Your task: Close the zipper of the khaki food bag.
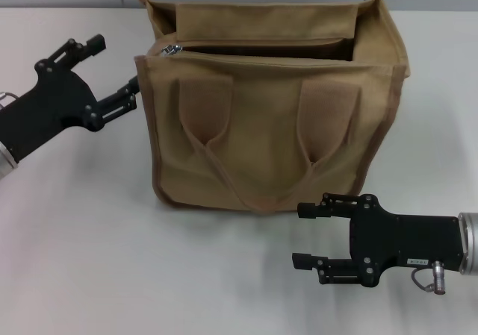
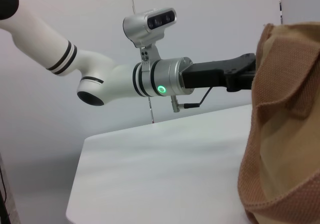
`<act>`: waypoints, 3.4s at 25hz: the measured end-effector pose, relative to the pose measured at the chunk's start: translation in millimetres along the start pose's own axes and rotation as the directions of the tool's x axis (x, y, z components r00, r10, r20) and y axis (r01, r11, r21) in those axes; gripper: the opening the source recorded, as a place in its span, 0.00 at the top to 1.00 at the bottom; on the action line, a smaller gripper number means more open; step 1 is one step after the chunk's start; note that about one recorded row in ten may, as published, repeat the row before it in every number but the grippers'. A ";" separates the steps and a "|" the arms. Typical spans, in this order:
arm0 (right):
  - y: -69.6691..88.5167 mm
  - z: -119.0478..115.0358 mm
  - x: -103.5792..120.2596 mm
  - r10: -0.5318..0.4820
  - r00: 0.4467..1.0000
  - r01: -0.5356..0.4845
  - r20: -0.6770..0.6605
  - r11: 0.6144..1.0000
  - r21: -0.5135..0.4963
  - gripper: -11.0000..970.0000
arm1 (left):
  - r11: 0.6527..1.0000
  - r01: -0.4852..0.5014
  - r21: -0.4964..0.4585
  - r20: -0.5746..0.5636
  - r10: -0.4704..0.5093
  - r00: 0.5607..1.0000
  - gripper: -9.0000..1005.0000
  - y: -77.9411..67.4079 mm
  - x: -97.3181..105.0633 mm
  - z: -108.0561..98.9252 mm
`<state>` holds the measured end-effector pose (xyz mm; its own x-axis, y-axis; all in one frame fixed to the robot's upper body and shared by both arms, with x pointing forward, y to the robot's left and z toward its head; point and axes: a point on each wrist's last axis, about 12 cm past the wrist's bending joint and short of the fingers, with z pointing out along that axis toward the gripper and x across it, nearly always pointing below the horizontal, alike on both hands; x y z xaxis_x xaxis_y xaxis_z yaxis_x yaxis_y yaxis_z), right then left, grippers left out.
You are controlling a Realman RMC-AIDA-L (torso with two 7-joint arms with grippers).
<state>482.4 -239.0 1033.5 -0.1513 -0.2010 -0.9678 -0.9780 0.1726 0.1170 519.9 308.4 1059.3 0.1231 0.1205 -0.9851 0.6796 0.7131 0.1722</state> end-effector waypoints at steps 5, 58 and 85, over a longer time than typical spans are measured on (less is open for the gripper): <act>0.0 0.0 0.0 0.000 1.000 0.000 0.000 1.000 0.000 0.25 | 0.995 -0.035 -0.089 0.035 0.038 0.999 0.17 2.1 -0.4 -3.4; -1.5 -0.1 -0.4 -0.003 1.000 0.003 -0.005 1.000 0.003 0.25 | 0.983 -0.131 -0.128 0.059 0.139 0.989 0.18 -8.7 5.1 3.8; -1.3 2.7 -7.6 0.021 0.998 -0.021 0.054 1.000 -0.007 0.25 | 0.979 -0.168 -0.115 0.075 0.177 0.981 0.93 -19.6 7.5 4.7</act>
<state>485.2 -235.1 1040.1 -0.1642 -0.1449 -0.9757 -0.9756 0.1699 0.1390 510.9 292.0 1048.6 0.2955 0.1930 -0.9356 0.5619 0.7570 0.3336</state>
